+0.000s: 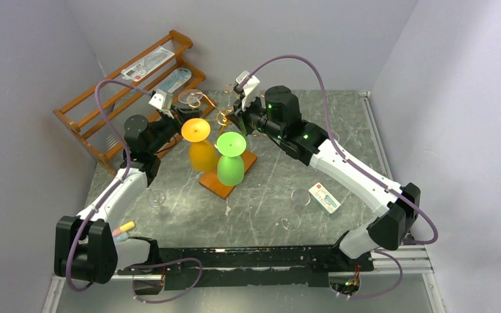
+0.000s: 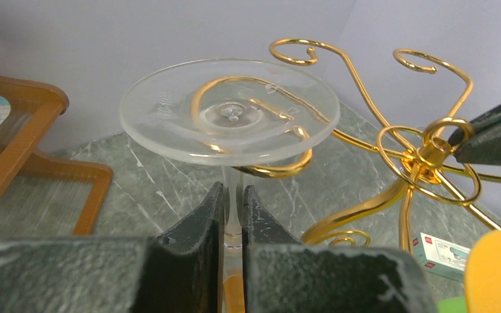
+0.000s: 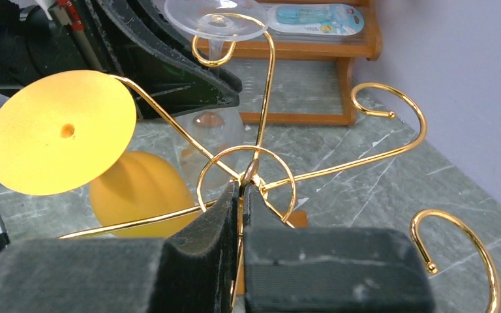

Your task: Place the wine glass upside down on the wine glass rack

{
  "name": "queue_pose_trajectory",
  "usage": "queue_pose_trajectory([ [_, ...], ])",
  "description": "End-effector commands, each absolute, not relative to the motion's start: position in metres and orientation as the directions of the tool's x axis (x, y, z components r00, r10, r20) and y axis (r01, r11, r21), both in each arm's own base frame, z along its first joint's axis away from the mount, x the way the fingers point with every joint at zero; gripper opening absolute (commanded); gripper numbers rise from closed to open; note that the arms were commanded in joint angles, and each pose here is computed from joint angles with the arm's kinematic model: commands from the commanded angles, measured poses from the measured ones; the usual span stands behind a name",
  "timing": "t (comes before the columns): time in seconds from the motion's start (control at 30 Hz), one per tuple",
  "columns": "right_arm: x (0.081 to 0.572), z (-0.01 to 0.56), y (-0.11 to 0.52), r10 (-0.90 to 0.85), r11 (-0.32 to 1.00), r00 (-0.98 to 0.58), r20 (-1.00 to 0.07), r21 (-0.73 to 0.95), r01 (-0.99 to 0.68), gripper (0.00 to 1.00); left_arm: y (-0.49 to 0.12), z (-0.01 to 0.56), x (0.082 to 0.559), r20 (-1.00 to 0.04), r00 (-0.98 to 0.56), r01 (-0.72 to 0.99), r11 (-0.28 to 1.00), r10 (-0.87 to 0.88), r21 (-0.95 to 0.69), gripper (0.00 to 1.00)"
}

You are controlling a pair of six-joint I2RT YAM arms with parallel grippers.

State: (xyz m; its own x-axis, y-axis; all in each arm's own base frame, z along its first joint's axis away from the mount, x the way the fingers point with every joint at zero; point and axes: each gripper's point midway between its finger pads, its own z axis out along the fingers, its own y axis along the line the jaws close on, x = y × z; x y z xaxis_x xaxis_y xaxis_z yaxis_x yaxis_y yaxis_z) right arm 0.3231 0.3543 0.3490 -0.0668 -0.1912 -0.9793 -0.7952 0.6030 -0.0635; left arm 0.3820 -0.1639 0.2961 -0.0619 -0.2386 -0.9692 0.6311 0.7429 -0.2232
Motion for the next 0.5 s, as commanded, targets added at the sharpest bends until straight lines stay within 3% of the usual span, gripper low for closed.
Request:
queue_pose_trajectory([
  [0.0,0.318,0.383,0.348,-0.119,0.61,-0.01,-0.993,-0.065,-0.789,0.0,-0.155,0.318,0.374,-0.973,0.075,0.63,0.767,-0.217,-0.122,0.05],
  [0.17,0.319,0.385,0.349,-0.106,0.611,-0.033,-0.994,-0.039,-0.79,0.0,-0.158,0.314,0.366,-0.983,0.075,0.654,0.752,-0.168,-0.078,0.06],
  [0.37,0.318,0.389,0.35,-0.089,0.614,-0.06,-0.994,-0.007,-0.789,0.07,-0.159,0.296,0.369,-0.99,-0.028,0.647,0.753,-0.136,-0.122,0.28],
  [0.47,0.318,0.393,0.349,-0.078,0.614,-0.063,-0.995,0.002,-0.789,0.1,-0.155,0.294,0.368,-0.991,-0.041,0.627,0.769,-0.126,-0.124,0.33],
])
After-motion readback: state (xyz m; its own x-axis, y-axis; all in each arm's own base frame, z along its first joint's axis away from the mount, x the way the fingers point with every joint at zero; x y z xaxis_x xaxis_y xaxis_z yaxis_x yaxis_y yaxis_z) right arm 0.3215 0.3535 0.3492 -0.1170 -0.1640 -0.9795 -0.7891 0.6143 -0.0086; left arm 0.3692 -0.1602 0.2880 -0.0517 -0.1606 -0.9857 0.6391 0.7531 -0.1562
